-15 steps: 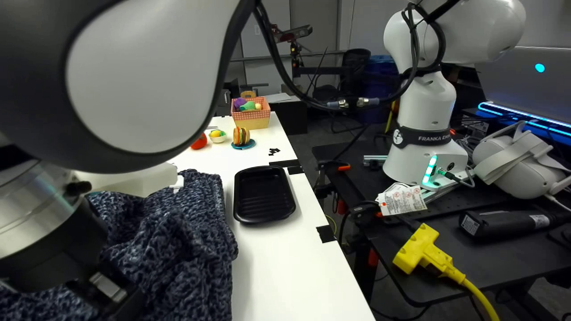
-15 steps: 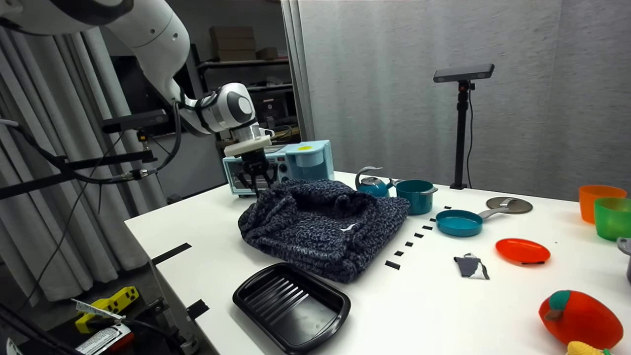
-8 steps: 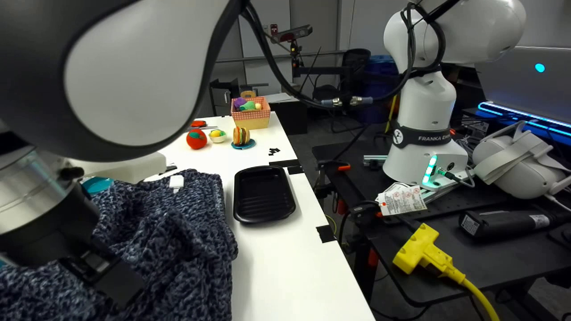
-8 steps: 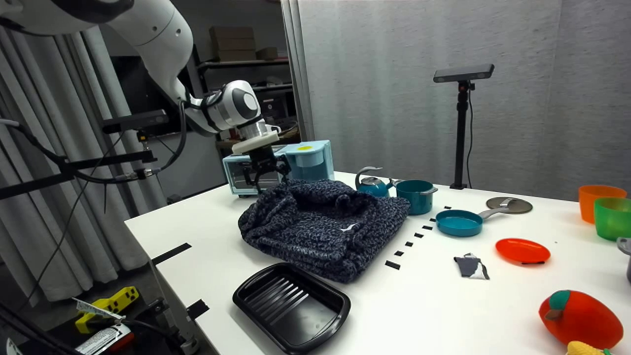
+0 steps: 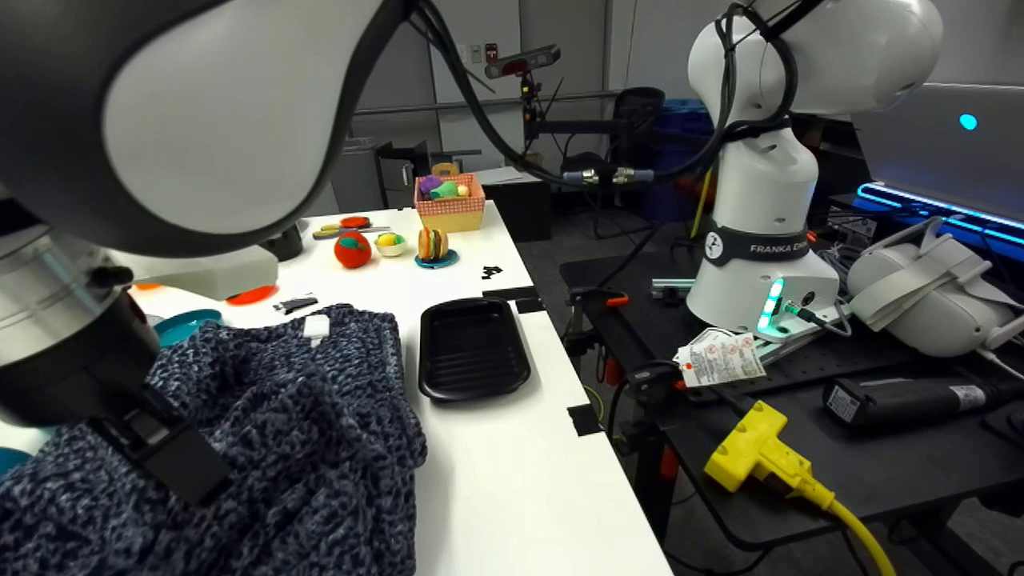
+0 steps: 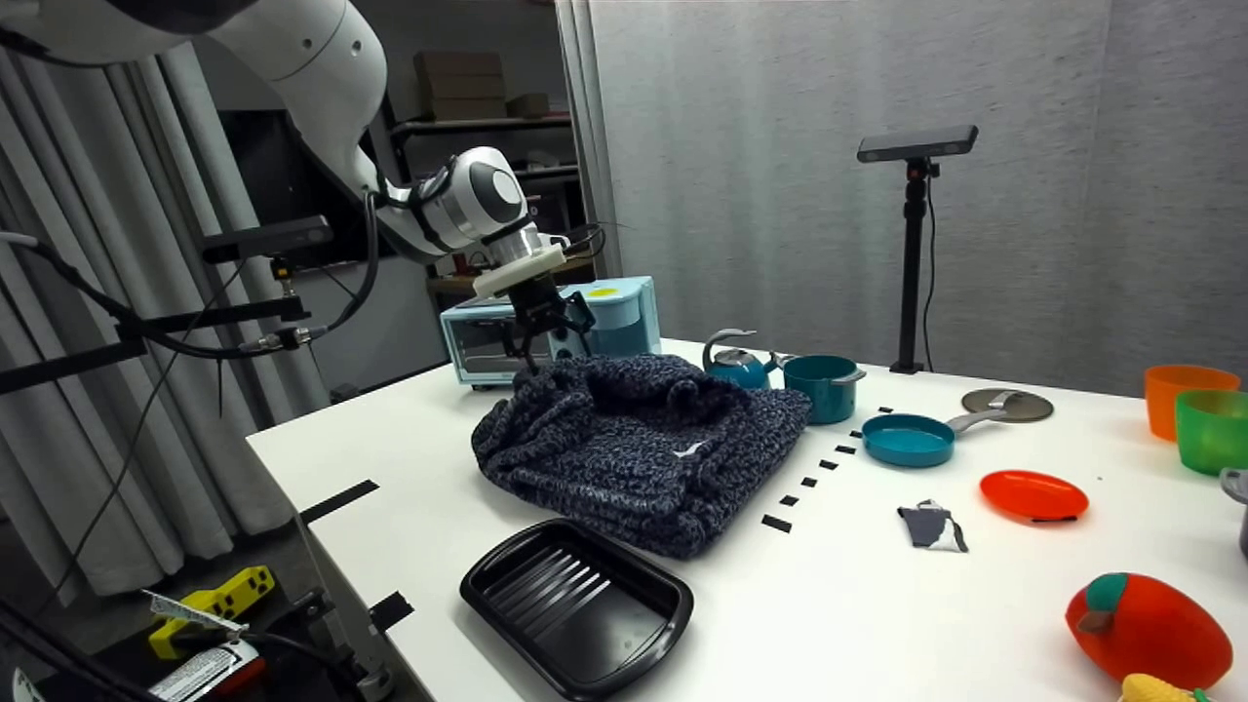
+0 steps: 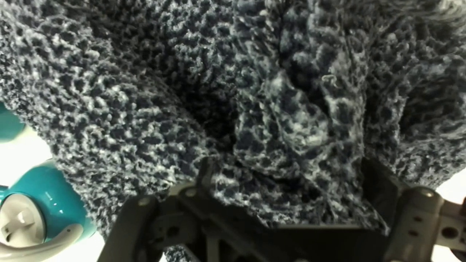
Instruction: Unfold the fleece blanket once from right to left
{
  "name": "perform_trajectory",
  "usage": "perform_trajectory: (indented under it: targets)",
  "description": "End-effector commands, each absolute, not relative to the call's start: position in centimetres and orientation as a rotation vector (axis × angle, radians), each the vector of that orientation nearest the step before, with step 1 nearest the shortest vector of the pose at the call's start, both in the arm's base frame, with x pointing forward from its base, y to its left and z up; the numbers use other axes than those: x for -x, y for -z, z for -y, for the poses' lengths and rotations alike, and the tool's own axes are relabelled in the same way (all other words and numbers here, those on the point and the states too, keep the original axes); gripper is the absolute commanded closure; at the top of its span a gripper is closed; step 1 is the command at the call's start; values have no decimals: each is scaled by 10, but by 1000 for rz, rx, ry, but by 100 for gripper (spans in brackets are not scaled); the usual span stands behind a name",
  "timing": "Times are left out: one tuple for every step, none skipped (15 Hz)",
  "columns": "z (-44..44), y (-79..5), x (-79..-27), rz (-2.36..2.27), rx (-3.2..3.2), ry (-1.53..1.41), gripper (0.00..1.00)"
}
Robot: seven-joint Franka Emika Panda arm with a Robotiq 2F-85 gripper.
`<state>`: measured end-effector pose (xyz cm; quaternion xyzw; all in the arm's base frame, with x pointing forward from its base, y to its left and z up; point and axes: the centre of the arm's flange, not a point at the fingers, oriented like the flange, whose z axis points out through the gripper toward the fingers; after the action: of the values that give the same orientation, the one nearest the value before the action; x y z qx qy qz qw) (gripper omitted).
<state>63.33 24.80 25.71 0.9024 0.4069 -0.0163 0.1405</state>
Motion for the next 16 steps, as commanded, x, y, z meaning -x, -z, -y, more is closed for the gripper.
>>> perform_trajectory:
  targets:
    - [-251, -269, -625, -1174, -2605, 59, 0]
    - [-257, -272, -622, -1188, -2613, 62, 0]
    - [-260, -273, -619, -1199, -2615, 61, 0]
    - [-263, -275, -616, -1213, -2619, 60, 0]
    - [-266, -275, -612, -1232, -2630, 59, 0]
    - [-269, -276, -608, -1245, -2638, 54, 0]
    - [-272, -275, -605, -1254, -2649, 50, 0]
    - [-274, -274, -601, -1264, -2661, 56, 0]
    - [-275, -273, -598, -1271, -2672, 63, 0]
    - [-277, -270, -595, -1277, -2682, 76, 0]
    - [-278, -268, -592, -1280, -2690, 85, 0]
    - [-280, -265, -590, -1283, -2697, 95, 0]
    - [-281, -262, -586, -1287, -2697, 108, 0]
    - [-283, -259, -584, -1289, -2695, 117, 0]
    - [-283, -256, -582, -1295, -2698, 131, 0]
    - [-283, -253, -580, -1298, -2698, 141, 0]
